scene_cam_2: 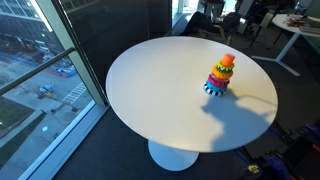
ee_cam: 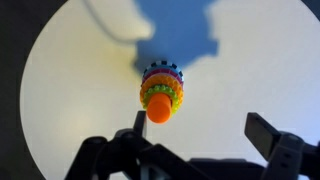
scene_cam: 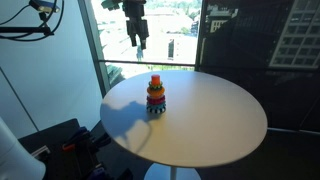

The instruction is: Pick up the lime green ring from the ring holder and put it on the table

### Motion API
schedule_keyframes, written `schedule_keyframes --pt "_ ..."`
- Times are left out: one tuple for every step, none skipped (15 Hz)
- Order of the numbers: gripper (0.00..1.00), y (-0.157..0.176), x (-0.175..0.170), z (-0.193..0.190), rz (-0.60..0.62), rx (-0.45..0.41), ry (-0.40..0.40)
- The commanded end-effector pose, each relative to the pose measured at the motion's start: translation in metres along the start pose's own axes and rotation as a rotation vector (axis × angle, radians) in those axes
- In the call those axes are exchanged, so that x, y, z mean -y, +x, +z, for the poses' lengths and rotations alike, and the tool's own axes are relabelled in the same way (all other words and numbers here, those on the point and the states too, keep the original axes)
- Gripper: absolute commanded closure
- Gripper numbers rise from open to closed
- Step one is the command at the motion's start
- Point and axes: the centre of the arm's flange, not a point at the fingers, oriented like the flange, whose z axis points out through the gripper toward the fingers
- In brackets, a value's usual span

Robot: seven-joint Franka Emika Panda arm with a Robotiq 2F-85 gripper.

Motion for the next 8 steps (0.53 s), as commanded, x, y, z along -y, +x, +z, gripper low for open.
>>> schedule_keyframes --pt "0.00 0.015 -0.007 0.005 0.019 -0.024 0.020" --pt "0.00 0.008 -0.004 0.009 0.011 -0.005 0.006" --pt "0.00 0.010 -0.005 0.011 0.014 -0.009 0.008" --pt "0.00 0.011 -0.006 0.012 0.016 -0.010 0.009" --pt "0.00 0.011 -0.006 0.012 0.017 -0.010 0.009" --pt "0.00 0.011 -0.006 0.017 0.043 -0.003 -0.013" --pt "0.00 0.015 -0.007 0.023 0.071 0.012 -0.022" --pt "0.00 0.019 -0.010 0.029 0.087 0.031 -0.035"
